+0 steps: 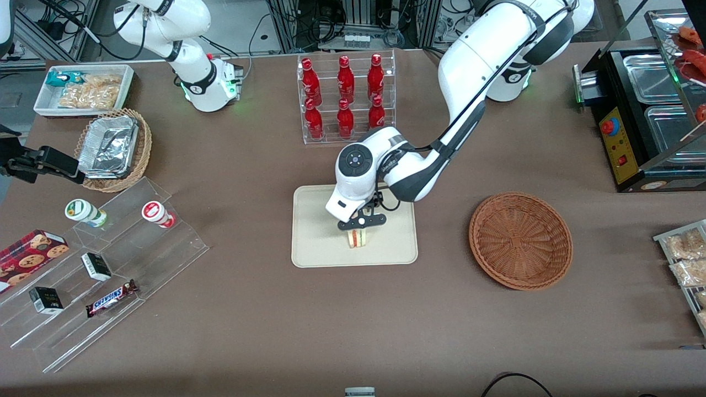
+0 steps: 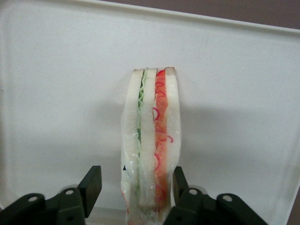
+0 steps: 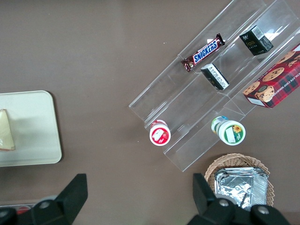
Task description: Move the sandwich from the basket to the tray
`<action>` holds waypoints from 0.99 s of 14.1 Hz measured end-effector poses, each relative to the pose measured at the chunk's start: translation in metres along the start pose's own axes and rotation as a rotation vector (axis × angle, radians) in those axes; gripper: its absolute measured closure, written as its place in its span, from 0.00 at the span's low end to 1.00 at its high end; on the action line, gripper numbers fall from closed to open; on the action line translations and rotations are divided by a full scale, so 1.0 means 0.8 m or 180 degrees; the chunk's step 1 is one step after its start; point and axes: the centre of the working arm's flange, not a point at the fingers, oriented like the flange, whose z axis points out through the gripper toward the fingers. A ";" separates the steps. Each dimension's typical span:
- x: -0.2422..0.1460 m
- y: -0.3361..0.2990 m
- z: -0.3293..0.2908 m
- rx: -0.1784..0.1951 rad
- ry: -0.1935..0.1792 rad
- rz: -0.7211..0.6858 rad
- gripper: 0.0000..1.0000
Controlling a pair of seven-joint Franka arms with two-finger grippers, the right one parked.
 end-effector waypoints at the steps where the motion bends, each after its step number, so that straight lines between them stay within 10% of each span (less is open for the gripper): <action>1: 0.006 -0.002 -0.003 -0.0001 0.0026 -0.0023 0.17; 5: 0.056 -0.014 -0.059 -0.0096 0.0247 -0.0198 0.00; 14: 0.154 -0.162 -0.257 0.0375 0.0383 -0.0588 0.00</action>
